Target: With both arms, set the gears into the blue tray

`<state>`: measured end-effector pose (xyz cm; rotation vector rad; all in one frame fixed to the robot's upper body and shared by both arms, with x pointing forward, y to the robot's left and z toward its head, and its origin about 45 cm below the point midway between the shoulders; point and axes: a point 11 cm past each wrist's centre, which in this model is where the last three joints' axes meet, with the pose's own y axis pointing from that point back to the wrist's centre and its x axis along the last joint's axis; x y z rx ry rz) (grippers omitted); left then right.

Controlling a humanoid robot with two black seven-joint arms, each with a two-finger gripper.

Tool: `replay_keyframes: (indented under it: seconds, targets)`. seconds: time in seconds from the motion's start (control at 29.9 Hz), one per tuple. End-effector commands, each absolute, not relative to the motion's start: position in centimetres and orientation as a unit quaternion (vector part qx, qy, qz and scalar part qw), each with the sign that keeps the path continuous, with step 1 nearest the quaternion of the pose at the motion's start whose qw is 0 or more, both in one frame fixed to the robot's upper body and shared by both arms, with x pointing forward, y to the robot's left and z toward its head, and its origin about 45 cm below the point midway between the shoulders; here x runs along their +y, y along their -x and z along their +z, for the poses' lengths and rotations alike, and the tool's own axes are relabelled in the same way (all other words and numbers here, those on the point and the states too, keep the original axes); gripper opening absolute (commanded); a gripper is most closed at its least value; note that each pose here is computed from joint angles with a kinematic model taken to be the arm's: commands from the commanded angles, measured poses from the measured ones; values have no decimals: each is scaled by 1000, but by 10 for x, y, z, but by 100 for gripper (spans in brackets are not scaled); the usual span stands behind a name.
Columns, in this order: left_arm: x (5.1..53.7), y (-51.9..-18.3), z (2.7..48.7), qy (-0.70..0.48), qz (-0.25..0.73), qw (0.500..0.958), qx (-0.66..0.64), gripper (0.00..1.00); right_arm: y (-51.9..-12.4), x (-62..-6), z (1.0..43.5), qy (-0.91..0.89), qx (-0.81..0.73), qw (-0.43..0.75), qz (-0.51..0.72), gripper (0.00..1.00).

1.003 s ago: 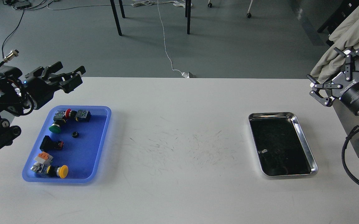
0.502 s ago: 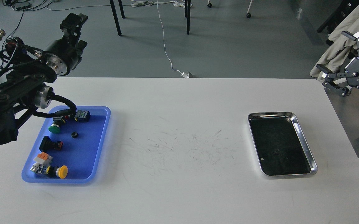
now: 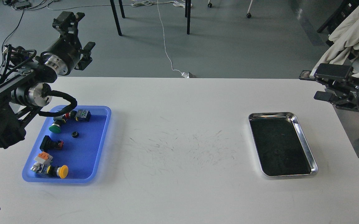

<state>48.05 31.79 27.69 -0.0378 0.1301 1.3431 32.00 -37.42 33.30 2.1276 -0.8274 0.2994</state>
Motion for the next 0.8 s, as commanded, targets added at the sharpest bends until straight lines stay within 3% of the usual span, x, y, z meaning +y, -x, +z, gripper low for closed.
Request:
replay_keyframes:
  seconds: [0.0, 0.5, 0.77]
  targets:
    - [317, -480, 277, 18, 622, 781, 60, 98, -310, -384, 304, -818, -289, 479, 136, 99]
    - [316, -480, 276, 18, 622, 781, 58, 98, -309, -380, 194, -785, -175, 584, 107, 98]
    - [315, -480, 277, 19, 622, 780, 57, 98, -322, -358, 174, -778, -127, 604, 117, 97]
